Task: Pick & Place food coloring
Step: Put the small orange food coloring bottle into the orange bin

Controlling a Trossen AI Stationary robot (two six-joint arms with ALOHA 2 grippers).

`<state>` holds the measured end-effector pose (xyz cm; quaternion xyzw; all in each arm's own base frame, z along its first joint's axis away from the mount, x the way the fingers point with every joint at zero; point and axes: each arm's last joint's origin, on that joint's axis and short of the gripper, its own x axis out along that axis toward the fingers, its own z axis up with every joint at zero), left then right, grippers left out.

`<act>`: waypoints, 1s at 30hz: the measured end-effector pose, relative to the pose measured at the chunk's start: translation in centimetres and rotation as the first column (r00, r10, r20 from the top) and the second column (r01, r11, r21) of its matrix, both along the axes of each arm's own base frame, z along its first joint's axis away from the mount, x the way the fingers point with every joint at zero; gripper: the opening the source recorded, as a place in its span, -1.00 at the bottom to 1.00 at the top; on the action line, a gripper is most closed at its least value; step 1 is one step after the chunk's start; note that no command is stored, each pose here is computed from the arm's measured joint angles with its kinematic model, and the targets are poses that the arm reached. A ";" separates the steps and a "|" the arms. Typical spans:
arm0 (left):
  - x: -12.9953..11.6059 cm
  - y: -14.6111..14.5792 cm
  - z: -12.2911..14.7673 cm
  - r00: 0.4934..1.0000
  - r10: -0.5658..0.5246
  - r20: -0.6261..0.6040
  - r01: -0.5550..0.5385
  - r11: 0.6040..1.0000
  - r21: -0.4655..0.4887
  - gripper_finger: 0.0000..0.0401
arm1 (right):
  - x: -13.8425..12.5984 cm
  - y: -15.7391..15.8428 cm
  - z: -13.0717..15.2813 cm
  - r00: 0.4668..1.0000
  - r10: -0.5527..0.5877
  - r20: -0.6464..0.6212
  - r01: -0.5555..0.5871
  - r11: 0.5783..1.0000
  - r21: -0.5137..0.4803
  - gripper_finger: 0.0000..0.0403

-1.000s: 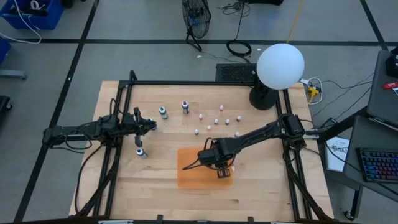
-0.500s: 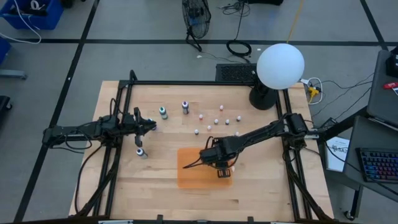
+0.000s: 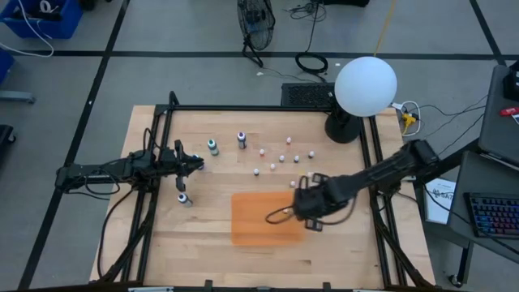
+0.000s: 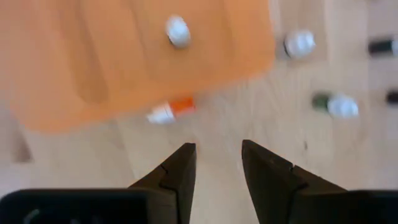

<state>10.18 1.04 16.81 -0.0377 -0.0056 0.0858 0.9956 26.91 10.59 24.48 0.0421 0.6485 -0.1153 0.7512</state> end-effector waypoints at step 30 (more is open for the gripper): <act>0.0 0.0 0.0 1.000 0.000 0.000 0.000 1.000 0.000 -0.72 | -2.8 -0.5 -9.2 0.904 -0.045 0.426 -0.045 0.979 0.198 -1.00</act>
